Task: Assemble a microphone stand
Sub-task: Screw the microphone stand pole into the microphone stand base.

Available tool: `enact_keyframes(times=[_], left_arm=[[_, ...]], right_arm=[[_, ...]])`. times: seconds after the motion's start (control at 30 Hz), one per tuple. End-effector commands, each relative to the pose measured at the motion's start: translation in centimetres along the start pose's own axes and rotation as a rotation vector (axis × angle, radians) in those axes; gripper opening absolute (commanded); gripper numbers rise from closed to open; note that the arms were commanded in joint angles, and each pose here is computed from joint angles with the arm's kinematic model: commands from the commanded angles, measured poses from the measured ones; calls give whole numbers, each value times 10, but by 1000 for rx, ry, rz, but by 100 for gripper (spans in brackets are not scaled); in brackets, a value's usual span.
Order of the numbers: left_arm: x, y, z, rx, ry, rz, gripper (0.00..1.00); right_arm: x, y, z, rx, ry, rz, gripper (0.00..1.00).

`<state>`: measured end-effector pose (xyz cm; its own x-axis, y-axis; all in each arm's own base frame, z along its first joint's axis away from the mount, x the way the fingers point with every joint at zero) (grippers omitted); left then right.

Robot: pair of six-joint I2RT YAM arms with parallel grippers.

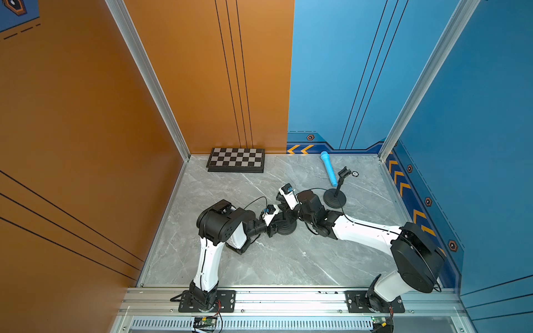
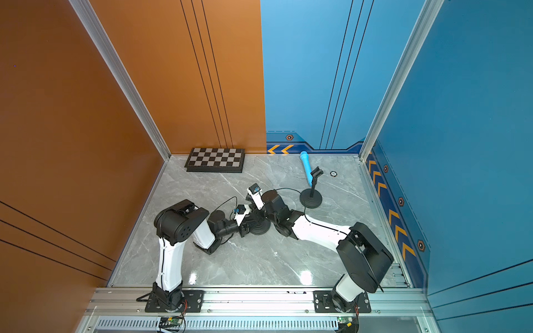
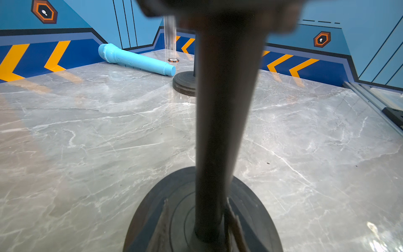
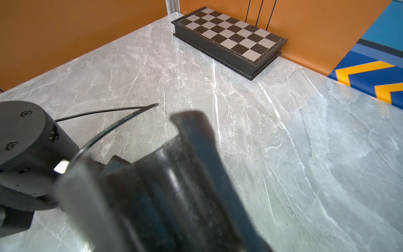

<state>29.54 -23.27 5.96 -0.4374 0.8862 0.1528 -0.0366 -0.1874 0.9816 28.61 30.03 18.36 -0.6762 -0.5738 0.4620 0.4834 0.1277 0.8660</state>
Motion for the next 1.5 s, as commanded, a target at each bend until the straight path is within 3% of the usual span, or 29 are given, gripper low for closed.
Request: enact_keyframes(times=[0.0, 0.13, 0.27, 0.3, 0.47, 0.67, 0.9, 1.0, 1.13, 1.47], left_arm=[[1, -33, -12, 91, -33, 125, 42], [1, -33, -12, 93, -33, 126, 43], [0, -36, -12, 98, -37, 131, 43], [-1, -37, -12, 100, -39, 132, 43], [-2, -38, -12, 104, -42, 132, 43], [0, -38, -12, 103, -44, 132, 43], [1, -37, -12, 104, -48, 130, 42], [1, -37, -12, 104, -51, 128, 42], [1, -38, -12, 106, -55, 130, 41], [1, -40, -14, 109, -63, 132, 41]], right_arm=[[9, -3, -5, -107, -287, -163, 0], [16, -18, 6, -181, -533, -262, 0], [9, -24, 15, -192, -580, -250, 0], [7, -23, 15, -198, -557, -231, 0], [8, -16, 20, -156, -273, -109, 47], [41, -10, 35, 32, 107, 15, 64], [60, -4, -7, 53, 312, 22, 66], [55, -6, -20, 147, 346, 19, 67], [44, -2, -25, 168, 471, 38, 67], [21, 23, -20, 208, 500, -13, 64]])
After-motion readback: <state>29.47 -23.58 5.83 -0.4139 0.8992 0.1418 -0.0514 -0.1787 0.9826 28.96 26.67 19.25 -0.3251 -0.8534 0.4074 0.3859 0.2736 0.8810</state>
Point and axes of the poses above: each gripper's point midway between its finger pads, its own x axis back along the fingers, its own z axis along the line the jaws close on, y = z × x, the point moved 6 cm from there along x, back along the fingers, and after that the axes turned 12 degrees about -x, right-handed, at the moved point
